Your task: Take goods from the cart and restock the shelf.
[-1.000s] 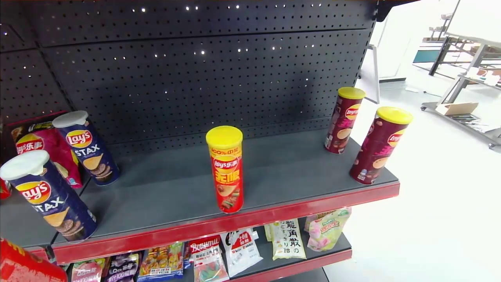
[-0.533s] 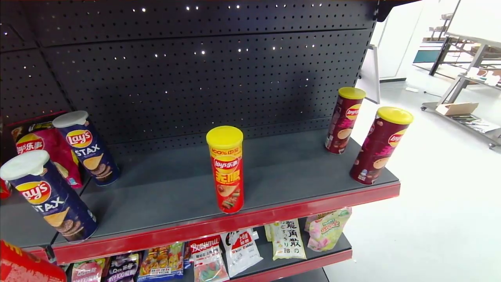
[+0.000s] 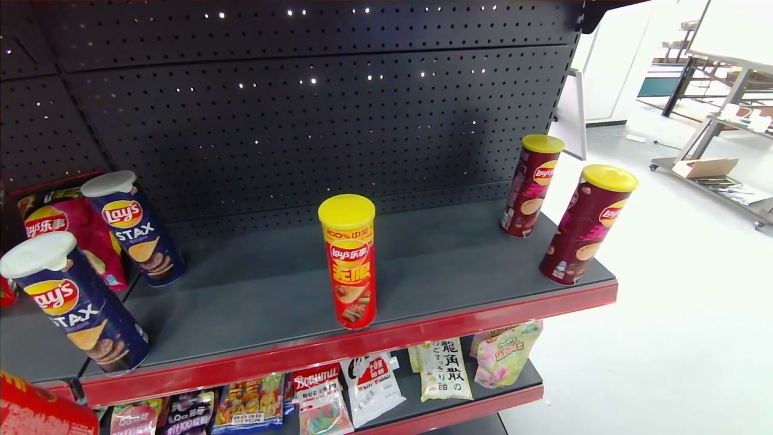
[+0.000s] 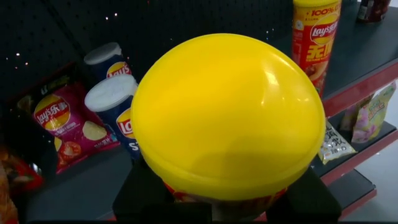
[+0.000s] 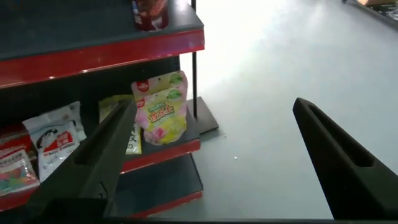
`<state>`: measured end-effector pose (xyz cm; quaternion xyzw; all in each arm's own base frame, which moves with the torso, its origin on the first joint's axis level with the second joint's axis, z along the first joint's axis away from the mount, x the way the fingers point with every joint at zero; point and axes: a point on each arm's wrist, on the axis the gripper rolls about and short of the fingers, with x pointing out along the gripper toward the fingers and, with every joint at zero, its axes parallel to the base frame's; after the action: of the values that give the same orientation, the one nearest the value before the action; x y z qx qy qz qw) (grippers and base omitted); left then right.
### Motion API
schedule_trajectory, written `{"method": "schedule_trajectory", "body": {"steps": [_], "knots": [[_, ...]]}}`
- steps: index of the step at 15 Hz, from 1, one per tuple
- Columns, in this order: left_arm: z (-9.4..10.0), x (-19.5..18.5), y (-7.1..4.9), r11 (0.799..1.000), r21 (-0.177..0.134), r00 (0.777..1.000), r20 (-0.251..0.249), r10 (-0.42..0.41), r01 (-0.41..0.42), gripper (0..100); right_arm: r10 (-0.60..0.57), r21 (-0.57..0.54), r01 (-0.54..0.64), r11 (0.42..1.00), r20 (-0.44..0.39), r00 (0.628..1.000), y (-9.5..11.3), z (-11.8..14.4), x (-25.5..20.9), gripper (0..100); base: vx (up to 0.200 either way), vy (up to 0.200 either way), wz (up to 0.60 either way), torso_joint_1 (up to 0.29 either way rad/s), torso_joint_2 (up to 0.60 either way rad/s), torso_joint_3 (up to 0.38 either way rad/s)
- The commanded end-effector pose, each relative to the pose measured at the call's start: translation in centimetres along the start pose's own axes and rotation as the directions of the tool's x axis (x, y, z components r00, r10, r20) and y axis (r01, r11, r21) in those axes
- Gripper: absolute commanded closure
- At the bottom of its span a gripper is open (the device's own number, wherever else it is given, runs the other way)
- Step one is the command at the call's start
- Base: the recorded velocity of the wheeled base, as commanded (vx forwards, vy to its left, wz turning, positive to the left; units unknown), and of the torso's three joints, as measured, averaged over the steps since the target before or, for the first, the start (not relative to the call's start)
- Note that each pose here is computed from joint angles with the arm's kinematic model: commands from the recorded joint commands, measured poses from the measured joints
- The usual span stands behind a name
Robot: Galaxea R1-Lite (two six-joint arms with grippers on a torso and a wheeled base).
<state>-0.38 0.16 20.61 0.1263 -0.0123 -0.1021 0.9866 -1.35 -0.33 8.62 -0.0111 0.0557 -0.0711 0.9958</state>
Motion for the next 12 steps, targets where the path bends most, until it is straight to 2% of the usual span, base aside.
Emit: {"method": "schedule_trajectory", "body": {"steps": [1, 2, 3, 4, 6, 8, 10, 12], "knots": [[0.1, -0.1, 0.0, 1.000, 0.000, 1.000, 0.004, 0.003, -0.003, 100, 0.153, -0.002, -0.154, 0.988, 0.088, 0.984, 0.1, -0.5, -0.6, 0, 0.000, 0.000, 0.00, 0.000, 0.00, 0.000], [0.0, -0.1, 0.0, 1.000, 0.000, 1.000, 0.004, 0.003, -0.003, 100, 0.249, -0.049, -0.244, 0.968, 0.118, 0.961, 0.5, -1.0, -0.8, 0, 0.000, 0.000, 0.00, 0.000, 0.00, 0.000], [0.1, -0.1, 0.0, 1.000, 0.000, 1.000, 0.006, 0.000, 0.000, 100, 0.261, -0.076, -0.253, 0.964, 0.115, 0.959, 0.5, -1.1, -0.9, 0, 0.000, 0.000, 0.00, 0.000, 0.00, 0.000], [0.2, -0.1, 0.1, 1.000, 0.000, 1.000, 0.008, 0.004, -0.004, 100, 0.255, -0.057, -0.250, 0.967, 0.110, 0.961, 0.5, -1.1, -0.9, 0, 0.000, 0.000, 0.00, 0.000, 0.00, 0.000], [0.0, -0.3, 0.0, 1.000, -0.003, 1.000, 0.011, 0.005, -0.005, 100, 0.150, 0.013, -0.152, 0.988, 0.111, 0.982, 0.2, -1.2, -0.8, 0, 0.000, 0.000, 0.00, 0.000, 0.00, 0.000], [-0.1, -0.1, 0.0, 1.000, -0.003, 1.000, 0.000, -0.001, 0.001, 100, 0.150, 0.010, -0.152, 0.988, 0.110, 0.983, 0.2, -1.2, -0.8, 0, 0.000, 0.000, 0.00, 0.000, 0.00, 0.000], [0.0, 0.4, 0.0, 1.000, -0.015, 1.000, -0.018, -0.004, 0.004, 100, 0.148, 0.012, -0.150, 0.989, 0.110, 0.983, 0.2, -1.2, -0.8, 0, 0.000, 0.000, 0.00, 0.000, 0.00, 0.000], [0.4, 1.8, 0.0, 0.999, -0.042, 0.997, -0.069, -0.025, 0.023, 100, 0.148, 0.012, -0.150, 0.989, 0.110, 0.983, 0.2, -1.2, -0.8, 0, 0.000, 0.000, 0.00, 0.000, 0.00, 0.000]]}}
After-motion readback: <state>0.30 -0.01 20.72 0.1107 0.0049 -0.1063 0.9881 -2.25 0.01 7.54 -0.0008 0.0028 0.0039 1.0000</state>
